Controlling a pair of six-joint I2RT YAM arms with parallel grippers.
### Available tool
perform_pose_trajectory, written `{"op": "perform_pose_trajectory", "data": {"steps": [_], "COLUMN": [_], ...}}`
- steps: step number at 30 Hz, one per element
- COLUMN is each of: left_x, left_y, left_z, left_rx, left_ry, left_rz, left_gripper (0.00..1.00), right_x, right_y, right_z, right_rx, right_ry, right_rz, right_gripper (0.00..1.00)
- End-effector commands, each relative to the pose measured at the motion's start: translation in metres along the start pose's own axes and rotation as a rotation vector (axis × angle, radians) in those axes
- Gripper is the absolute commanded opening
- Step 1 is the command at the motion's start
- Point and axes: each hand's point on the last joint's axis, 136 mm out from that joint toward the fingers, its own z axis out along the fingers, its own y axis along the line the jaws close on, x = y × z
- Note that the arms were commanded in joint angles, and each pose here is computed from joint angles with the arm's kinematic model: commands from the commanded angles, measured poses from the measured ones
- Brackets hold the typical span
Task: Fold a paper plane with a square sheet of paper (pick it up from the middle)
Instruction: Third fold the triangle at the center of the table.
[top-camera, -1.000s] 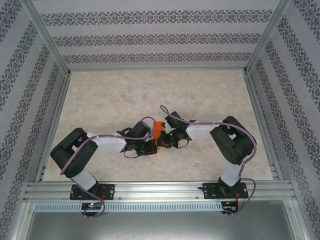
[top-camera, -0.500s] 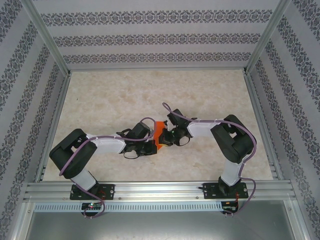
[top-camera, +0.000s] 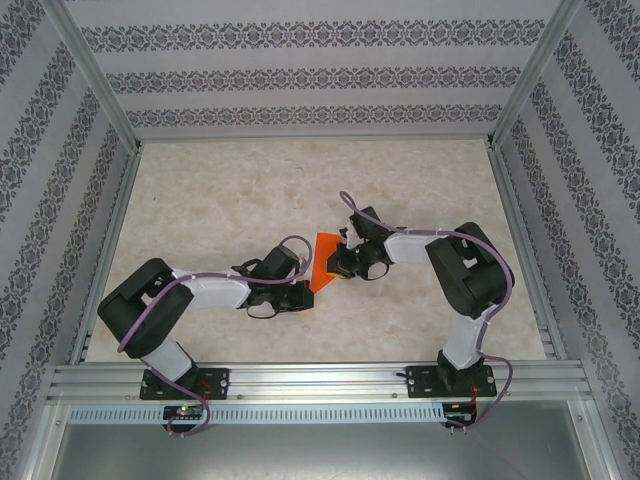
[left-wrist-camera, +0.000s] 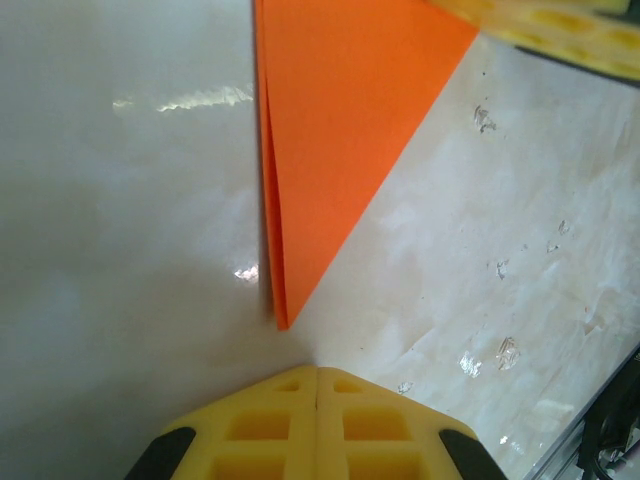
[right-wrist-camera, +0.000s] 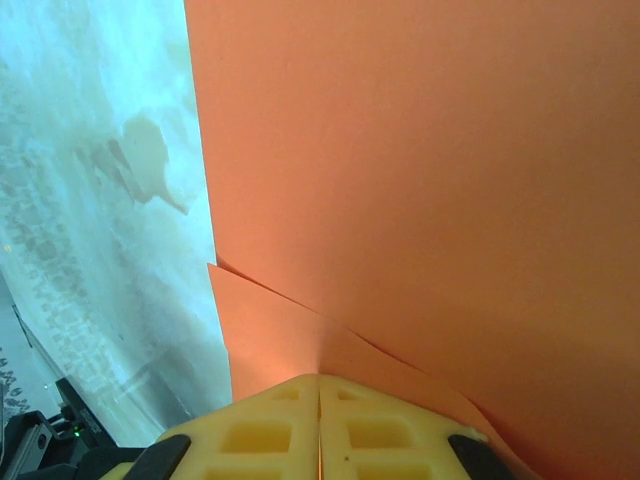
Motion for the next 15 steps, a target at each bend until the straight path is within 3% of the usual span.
{"op": "perform_pose_trajectory", "data": {"steps": [1, 8, 12, 15], "left_x": [0.044, 0.013, -0.015, -0.033], "left_y": [0.076, -0.003, -0.035, -0.044], "left_z": [0.003, -0.027, -0.053, -0.051], "left_rx": [-0.276, -0.025, 0.018, 0.024], "left_ry": [0.115, 0.01, -0.104, -0.133], "left_rz": [-0.064, 0.038, 0.079, 0.088], "left_gripper": [0.0, 0.0, 0.01, 0.01], "right_x": [-0.008, 0.007, 0.02, 0.021], "right_y": [-0.027, -0.021, -0.015, -0.013], "right_z": [0.005, 0.007, 0.012, 0.012], "right_rx": [0.072, 0.066, 0.035, 0.035], "right_ry": [-0.024, 0.011, 0.018, 0.016], "right_rz": [0.013, 0.006, 0.006, 0.002], "right_gripper": [0.09, 0.08, 0.08, 0.08]}}
